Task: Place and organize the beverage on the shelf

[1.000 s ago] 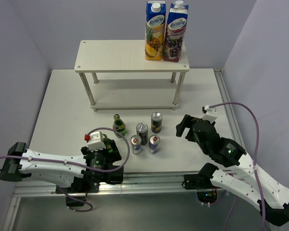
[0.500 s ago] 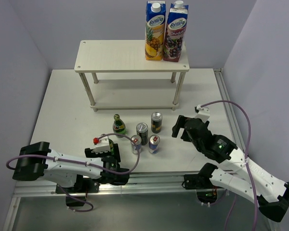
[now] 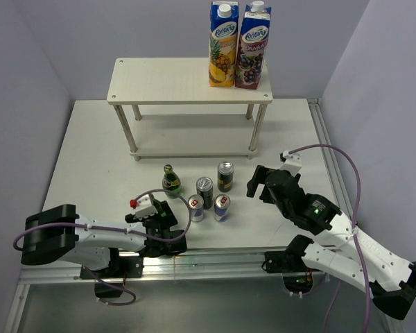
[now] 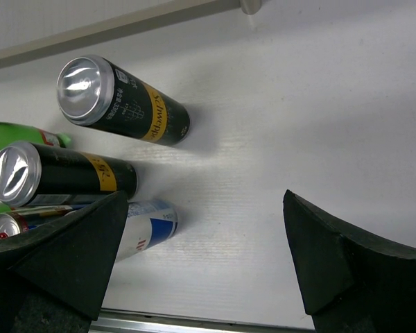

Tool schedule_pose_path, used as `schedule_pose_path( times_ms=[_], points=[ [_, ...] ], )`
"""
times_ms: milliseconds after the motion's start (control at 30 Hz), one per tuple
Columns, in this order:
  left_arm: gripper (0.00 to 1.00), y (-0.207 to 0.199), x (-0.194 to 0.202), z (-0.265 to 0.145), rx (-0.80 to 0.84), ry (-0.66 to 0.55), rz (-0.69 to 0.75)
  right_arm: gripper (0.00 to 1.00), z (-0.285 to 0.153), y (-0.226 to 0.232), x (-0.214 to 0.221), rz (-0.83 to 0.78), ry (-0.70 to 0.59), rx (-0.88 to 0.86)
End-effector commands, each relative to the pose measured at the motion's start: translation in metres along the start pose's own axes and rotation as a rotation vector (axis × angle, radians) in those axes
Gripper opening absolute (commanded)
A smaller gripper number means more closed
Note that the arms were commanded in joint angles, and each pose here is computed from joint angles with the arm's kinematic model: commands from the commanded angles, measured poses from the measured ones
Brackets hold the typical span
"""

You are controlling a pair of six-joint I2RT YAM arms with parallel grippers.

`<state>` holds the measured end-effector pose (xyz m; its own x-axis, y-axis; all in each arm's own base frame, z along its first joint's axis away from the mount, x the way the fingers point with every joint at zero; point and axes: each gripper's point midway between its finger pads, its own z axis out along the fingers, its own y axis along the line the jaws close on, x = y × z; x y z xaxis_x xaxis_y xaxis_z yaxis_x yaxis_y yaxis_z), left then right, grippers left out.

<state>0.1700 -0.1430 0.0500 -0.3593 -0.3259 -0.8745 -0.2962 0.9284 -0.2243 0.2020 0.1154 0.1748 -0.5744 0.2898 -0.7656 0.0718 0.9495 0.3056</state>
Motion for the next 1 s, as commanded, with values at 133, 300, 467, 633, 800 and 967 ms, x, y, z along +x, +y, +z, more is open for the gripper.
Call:
schedule_pose_path(
  times_ms=[133, 300, 467, 633, 800, 967],
  points=[
    [0.99, -0.023, -0.007, 0.014, -0.013, -0.111, 0.004, 1.0, 0.004, 0.006, -0.001, 0.009, -0.017, -0.019],
    [0.99, -0.022, 0.0, 0.024, -0.068, -0.116, 0.067, 1.0, 0.005, 0.006, 0.0, 0.006, -0.016, -0.022],
    [0.99, -0.021, 0.01, 0.034, -0.08, -0.088, 0.098, 1.0, 0.007, 0.007, 0.001, 0.005, -0.016, -0.027],
    [0.99, -0.028, 0.01, 0.042, -0.034, -0.069, 0.065, 1.0, 0.008, 0.008, 0.001, -0.001, -0.016, -0.026],
    [0.99, -0.03, 0.005, 0.049, -0.029, -0.082, 0.08, 1.0, 0.011, 0.009, 0.004, -0.005, -0.012, -0.032],
    [0.99, -0.039, -0.001, 0.054, -0.038, -0.11, 0.112, 1.0, 0.012, 0.009, 0.005, -0.006, -0.007, -0.031]
  ],
)
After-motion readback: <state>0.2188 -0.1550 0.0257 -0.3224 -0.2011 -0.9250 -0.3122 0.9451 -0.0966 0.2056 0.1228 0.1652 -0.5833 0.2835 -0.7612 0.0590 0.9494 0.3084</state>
